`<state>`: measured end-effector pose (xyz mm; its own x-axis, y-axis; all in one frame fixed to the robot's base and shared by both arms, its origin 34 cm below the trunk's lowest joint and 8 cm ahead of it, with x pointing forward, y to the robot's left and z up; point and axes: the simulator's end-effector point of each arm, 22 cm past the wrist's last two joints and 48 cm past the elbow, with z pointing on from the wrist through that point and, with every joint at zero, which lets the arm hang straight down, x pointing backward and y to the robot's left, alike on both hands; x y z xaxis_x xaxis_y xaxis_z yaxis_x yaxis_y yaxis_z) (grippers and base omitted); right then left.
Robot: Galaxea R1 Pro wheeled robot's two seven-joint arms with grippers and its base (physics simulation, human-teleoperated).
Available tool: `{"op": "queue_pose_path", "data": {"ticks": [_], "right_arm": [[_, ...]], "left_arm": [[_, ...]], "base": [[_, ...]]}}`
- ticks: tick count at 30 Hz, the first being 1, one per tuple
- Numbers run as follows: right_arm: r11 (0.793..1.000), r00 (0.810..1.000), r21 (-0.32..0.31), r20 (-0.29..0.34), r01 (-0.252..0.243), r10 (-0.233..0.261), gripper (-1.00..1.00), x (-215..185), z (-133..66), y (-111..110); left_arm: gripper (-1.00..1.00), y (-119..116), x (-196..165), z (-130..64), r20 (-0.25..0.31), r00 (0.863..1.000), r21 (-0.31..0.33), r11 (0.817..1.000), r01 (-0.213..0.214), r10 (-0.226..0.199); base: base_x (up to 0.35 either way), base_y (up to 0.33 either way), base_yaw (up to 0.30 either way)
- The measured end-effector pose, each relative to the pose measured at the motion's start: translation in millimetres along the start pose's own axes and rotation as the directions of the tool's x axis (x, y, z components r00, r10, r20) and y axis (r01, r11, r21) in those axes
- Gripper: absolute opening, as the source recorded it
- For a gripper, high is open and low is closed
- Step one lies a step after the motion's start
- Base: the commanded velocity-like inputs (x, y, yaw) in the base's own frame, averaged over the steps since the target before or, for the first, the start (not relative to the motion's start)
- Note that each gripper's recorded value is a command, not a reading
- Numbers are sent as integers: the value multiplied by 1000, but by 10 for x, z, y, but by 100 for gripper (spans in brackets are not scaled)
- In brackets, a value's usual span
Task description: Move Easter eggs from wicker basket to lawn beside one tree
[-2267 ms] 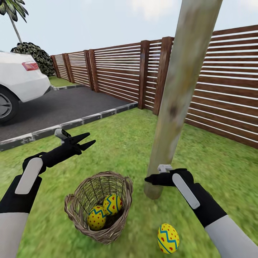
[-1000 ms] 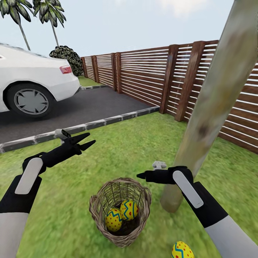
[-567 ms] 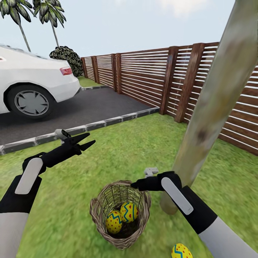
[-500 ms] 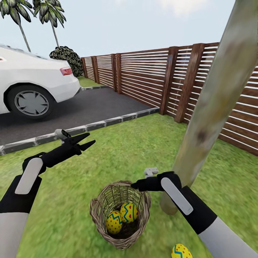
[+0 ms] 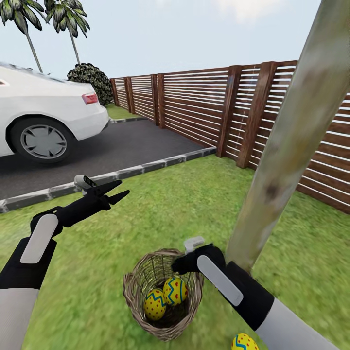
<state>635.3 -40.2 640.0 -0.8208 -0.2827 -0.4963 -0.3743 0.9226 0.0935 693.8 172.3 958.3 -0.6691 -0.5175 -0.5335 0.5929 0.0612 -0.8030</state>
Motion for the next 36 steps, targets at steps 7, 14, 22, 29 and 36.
{"op": "queue_pose_path", "data": {"ticks": [7,14,22,29,36], "right_arm": [[985,987,66,-32,158,-156,100,212,146,188],[971,977,107,-20,212,-211,100,195,152,177],[971,977,111,-19,212,-211,100,193,155,168],[976,979,98,30,196,-200,100,-48,69,228],[990,988,58,73,129,-133,100,-337,36,339]], "left_arm": [[100,9,0,-2,1,1000,-1,1000,2,-2],[100,13,-4,-9,2,1000,-3,1000,2,-2],[100,23,-6,-13,2,1000,-5,1000,3,-3],[100,55,-31,-151,10,1000,-30,1000,-10,11],[100,-34,-84,-194,11,999,-29,999,-45,45]], "base": [[0,0,2],[0,0,210],[0,0,250],[0,0,9],[0,0,0]]}}
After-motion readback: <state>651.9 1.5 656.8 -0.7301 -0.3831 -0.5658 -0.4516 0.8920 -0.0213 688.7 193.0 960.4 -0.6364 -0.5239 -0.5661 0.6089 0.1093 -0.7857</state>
